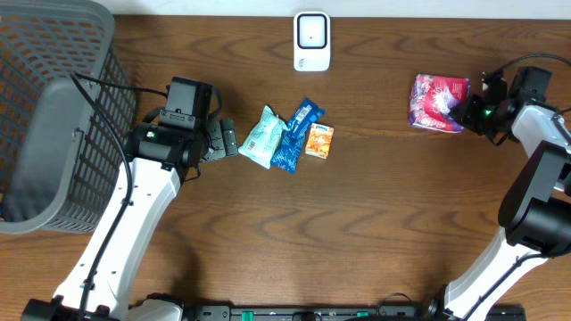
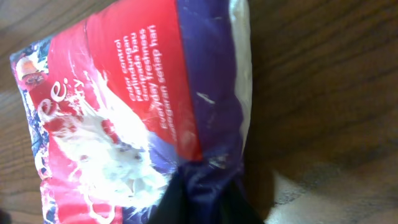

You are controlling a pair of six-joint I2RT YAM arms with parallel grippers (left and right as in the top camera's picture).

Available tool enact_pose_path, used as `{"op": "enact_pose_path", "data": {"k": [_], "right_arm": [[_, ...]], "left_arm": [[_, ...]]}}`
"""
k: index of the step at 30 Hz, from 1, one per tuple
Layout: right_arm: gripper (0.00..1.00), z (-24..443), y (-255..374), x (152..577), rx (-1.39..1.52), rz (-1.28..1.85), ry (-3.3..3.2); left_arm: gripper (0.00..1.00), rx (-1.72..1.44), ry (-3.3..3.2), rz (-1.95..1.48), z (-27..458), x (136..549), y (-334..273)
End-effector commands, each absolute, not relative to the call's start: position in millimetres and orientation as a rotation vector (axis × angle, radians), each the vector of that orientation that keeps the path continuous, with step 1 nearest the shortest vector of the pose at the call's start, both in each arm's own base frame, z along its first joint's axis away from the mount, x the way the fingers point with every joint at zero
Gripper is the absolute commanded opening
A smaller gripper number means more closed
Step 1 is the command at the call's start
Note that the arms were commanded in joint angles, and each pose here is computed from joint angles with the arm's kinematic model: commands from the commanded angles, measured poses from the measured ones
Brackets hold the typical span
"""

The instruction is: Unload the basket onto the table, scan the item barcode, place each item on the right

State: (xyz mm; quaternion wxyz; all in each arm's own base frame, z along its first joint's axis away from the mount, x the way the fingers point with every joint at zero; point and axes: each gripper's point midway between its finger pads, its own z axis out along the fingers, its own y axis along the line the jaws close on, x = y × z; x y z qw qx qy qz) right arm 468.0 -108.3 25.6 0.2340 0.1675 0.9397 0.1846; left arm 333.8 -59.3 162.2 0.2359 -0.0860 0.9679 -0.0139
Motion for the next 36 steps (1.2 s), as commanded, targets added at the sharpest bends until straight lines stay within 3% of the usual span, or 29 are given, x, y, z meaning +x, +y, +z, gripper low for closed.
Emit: {"op": "enact_pose_path", "data": {"k": [1, 7, 15, 19, 26, 31, 34, 36], "right_arm": [[0.01, 17.1, -112.5, 457.5, 0.451, 0.467, 2.635], [0.01, 99.4, -126.6, 456.8, 0.415, 0.179, 2.565], [0.01, 186.7, -136.0, 431.0, 0.38, -0.816, 2.416], [0.01, 156.4, -100.9, 430.4, 0.24, -1.081, 2.433], [0.01, 79.7, -32.0, 428.8, -0.039, -1.203, 2.537], [0.25, 47.4, 31.2, 424.7, -0.19, -1.073, 2.581], [0.29, 46.6, 64.5, 425.2, -0.178, -0.86, 2.629], [0.43, 56.6, 81.3, 430.7, -0.136, -0.671, 2.66]], "left_arm": [[0.98, -0.264, 2.648, -0.026, 163.5, 335.4, -56.5], [0.98, -0.264, 2.648, -0.026, 163.5, 335.4, -56.5], [0.98, -0.264, 2.648, -0.026, 163.5, 335.4, -56.5], [0.98, -0.264, 2.648, -0.026, 163.5, 335.4, -56.5], [0.98, -0.264, 2.648, -0.026, 163.5, 335.4, -56.5], [0.98, -0.264, 2.648, -0.026, 163.5, 335.4, -56.5], [0.98, -0.264, 2.648, -0.026, 163.5, 335.4, -56.5], [0.98, -0.264, 2.648, -0.026, 163.5, 335.4, -56.5]]}}
